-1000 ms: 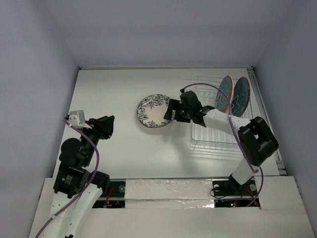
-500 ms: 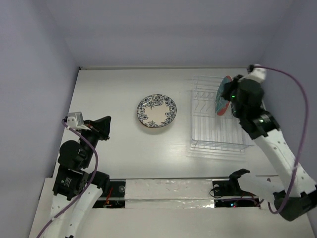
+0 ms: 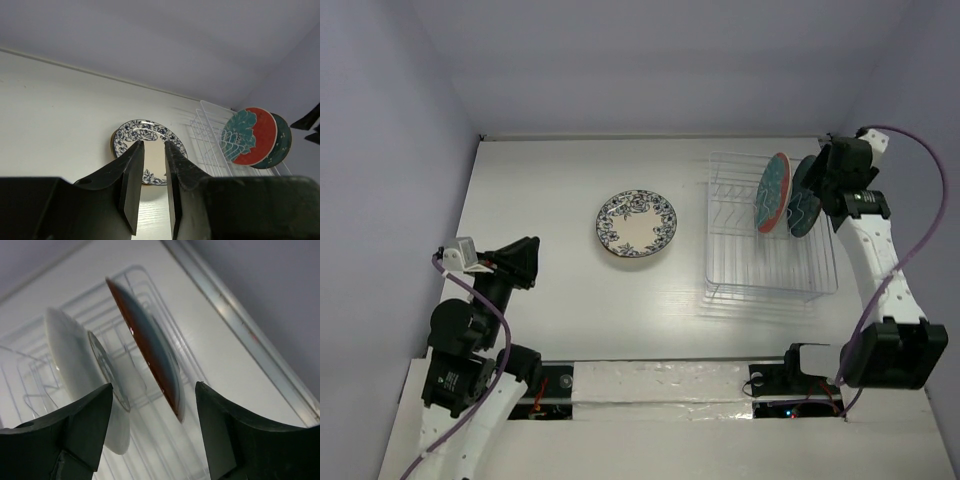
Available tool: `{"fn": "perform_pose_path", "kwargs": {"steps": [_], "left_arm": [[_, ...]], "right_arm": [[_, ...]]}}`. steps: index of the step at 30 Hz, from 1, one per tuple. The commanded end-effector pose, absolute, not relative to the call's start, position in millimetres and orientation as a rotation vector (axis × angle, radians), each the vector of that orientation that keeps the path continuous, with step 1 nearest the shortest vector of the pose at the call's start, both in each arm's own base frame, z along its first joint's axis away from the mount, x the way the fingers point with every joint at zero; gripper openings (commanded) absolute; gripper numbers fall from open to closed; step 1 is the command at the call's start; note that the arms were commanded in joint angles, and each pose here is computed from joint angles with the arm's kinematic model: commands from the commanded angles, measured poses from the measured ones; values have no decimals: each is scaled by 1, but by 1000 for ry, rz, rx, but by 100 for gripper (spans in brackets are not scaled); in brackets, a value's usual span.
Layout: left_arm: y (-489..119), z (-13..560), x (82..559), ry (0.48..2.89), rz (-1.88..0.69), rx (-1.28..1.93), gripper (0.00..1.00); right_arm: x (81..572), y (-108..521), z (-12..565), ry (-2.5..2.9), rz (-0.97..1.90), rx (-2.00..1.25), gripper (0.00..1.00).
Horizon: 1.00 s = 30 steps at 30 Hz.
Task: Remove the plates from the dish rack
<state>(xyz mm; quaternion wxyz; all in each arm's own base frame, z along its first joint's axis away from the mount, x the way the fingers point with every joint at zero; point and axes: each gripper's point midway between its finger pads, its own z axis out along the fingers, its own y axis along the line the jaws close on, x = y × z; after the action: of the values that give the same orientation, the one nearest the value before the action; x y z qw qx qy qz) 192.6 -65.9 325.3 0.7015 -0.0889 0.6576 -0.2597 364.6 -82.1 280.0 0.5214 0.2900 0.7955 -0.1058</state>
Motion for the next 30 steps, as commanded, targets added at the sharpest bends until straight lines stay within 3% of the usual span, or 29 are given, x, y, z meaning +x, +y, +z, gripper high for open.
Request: {"fn": "perform_pose_path", "kwargs": {"steps": [1,7,15,21,23,24,30], "left_arm": [[-64,348,181,1371,-607,-179,21],[-65,353,173,1346,-629,-169,21],[-64,357,166,1320,-646,-163,22],[-64,359,162,1309,-658,-159,22],[-63,360,161,1305,-657,-161,22],[-62,360,161,1305,-653,-166,22],[-62,359,161,1305,-656,-168,22]], "right_arm": [[375,-73,267,2000,-223,633,72],[381,-89,240,2080,-314,679,60],[393,-107,214,2204,-500,632,55],[397,-115,227,2222,-578,544,38],[398,-117,231,2229,-600,516,28],[397,-119,233,2230,-619,500,15],[404,-120,245,2214,-621,436,0]]}}
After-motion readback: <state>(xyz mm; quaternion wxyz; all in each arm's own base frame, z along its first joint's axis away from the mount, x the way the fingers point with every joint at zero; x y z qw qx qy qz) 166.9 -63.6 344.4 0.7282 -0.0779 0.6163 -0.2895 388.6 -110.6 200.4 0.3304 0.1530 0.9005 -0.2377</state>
